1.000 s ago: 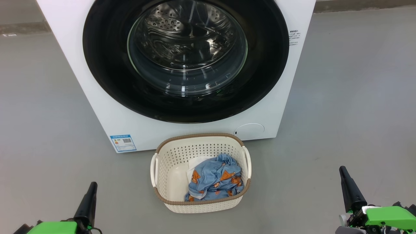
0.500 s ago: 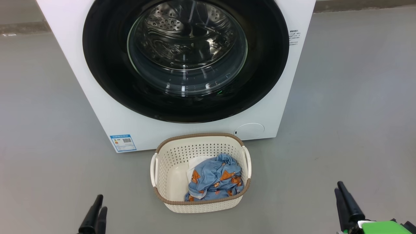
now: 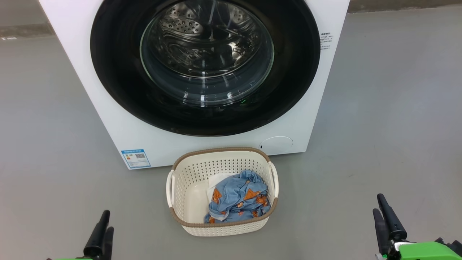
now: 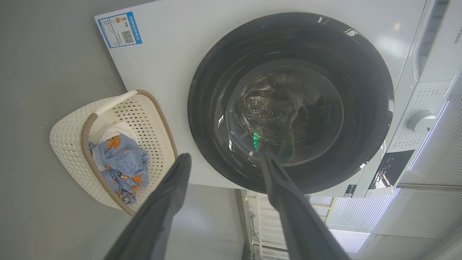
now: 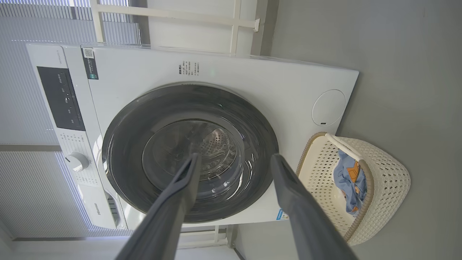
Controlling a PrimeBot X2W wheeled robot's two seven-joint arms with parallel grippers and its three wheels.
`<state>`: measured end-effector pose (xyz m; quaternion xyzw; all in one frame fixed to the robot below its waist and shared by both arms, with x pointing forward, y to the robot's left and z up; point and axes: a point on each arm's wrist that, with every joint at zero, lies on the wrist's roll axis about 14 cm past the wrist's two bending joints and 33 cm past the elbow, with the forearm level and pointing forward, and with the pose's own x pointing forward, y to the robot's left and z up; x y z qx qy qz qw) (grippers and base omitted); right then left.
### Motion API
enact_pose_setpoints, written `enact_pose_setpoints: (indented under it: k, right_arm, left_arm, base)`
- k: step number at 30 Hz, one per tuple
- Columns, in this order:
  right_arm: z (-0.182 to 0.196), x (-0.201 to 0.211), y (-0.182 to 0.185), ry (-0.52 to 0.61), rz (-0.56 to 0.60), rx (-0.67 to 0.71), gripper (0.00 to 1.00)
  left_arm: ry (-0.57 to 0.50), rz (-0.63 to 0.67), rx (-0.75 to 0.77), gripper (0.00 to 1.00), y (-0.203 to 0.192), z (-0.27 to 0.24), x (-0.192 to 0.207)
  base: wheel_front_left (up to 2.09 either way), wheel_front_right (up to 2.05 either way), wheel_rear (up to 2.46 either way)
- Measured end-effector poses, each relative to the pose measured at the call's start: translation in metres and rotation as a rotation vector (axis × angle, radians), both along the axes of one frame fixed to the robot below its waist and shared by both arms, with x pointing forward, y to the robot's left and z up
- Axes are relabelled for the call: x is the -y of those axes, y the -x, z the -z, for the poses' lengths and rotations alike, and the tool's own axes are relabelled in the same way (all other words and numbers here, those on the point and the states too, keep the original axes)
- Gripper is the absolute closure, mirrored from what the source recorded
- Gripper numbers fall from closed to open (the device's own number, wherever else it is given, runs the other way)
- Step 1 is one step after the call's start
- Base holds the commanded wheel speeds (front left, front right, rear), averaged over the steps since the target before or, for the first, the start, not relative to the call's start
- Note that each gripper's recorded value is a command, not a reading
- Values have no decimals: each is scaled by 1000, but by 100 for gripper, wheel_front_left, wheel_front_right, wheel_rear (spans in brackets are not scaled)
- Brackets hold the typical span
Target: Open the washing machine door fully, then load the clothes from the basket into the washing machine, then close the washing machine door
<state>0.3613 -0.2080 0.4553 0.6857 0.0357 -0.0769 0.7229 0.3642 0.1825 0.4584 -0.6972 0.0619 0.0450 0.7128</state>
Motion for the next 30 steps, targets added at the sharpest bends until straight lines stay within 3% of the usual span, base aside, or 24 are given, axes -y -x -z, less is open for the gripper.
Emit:
enact_pose_setpoints:
  k: [30]
  right_arm:
    - [-13, -9, -15, 453, -83, 10, 0]
  left_arm:
    - [-379, 62, 29, 0, -8, -7, -4]
  base:
    - [0, 0, 0]
